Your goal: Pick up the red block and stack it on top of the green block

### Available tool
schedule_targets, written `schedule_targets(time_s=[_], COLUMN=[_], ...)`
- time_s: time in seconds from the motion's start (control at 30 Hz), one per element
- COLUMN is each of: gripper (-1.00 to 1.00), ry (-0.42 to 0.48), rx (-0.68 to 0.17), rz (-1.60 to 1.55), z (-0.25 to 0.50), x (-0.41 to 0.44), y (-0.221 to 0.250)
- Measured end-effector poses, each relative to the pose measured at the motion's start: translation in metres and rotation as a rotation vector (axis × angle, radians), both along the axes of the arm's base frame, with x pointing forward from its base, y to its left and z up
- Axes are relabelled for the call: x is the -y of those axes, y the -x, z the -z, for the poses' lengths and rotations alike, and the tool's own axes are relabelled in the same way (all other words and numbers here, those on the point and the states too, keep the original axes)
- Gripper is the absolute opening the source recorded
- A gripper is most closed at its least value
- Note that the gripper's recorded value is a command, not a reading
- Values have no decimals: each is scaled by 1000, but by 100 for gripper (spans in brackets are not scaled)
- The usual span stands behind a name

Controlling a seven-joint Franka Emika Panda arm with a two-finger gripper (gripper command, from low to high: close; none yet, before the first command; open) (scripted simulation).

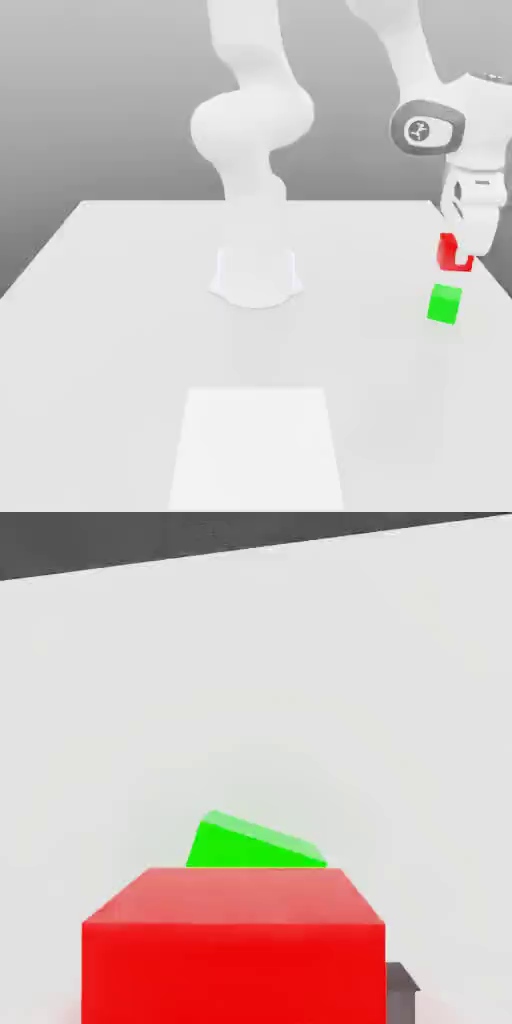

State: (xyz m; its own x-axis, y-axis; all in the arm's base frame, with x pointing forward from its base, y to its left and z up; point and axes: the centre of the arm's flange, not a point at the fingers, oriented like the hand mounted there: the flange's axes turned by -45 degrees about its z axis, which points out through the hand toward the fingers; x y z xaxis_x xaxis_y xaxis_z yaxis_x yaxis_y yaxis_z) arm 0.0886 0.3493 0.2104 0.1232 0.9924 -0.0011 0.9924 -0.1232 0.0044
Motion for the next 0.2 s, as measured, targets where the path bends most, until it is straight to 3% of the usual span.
schedule_targets(time_s=[0.07,0.1,0.2], gripper=[-100,100,100], ry=[0,-1,-1], rx=[0,-1,-1], rz=[-1,-1,-1], z=[18,26,26], x=[1,1,1], y=[0,1,1])
